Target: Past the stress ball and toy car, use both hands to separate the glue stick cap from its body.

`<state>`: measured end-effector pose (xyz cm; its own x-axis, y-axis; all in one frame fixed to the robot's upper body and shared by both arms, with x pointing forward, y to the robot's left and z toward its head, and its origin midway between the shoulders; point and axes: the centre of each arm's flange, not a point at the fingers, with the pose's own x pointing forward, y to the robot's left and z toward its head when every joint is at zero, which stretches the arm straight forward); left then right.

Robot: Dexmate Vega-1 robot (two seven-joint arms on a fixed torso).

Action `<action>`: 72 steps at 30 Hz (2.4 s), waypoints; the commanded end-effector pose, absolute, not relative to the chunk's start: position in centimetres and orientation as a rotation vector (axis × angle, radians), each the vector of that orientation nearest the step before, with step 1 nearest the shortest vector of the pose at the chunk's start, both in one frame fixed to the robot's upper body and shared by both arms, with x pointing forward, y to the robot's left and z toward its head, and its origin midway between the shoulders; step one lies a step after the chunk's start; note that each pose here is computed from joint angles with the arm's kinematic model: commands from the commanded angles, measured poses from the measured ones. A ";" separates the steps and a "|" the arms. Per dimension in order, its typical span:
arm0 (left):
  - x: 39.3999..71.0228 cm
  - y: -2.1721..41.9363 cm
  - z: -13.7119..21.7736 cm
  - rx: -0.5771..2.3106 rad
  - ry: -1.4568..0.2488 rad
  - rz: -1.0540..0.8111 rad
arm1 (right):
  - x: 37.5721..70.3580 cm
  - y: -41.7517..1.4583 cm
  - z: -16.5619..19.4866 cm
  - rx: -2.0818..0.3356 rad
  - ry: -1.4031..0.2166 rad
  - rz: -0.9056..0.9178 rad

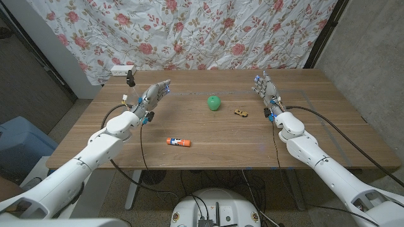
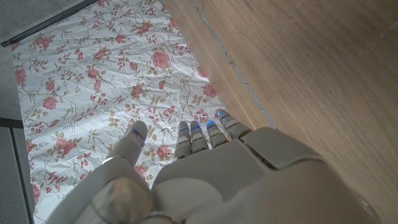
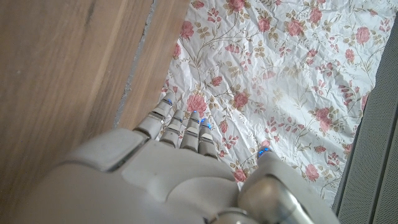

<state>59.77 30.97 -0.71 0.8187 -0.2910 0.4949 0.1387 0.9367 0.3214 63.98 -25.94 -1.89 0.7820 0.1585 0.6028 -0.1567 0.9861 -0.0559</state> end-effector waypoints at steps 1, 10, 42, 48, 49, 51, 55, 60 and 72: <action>57.4 31.6 -0.8 0.427 -0.594 -0.208 | 63.7 -25.8 -2.2 -0.007 -0.655 0.178; 55.7 31.9 -1.5 0.536 -0.618 -0.169 | 63.5 -25.7 -2.5 -0.005 -0.657 0.171; 50.9 31.0 -0.5 1.085 -0.600 -0.247 | 63.1 -26.2 -2.5 -0.007 -0.651 0.147; 49.7 30.4 -0.4 1.170 -0.579 -0.233 | 63.2 -26.3 -2.7 -0.010 -0.646 0.144; 49.4 30.3 -0.4 1.186 -0.573 -0.231 | 63.2 -26.3 -2.7 -0.010 -0.647 0.145; 49.0 30.1 -0.4 1.219 -0.561 -0.215 | 63.2 -26.4 -2.7 -0.011 -0.650 0.146; 48.1 29.5 -0.6 1.263 -0.547 -0.177 | 63.3 -26.5 -2.6 -0.014 -0.650 0.147; 47.1 28.9 -1.0 1.308 -0.542 -0.136 | 63.5 -26.6 -2.6 -0.012 -0.647 0.148; 45.7 27.8 -1.6 1.439 -0.471 -0.078 | 63.8 -26.9 -2.7 -0.008 -0.651 0.125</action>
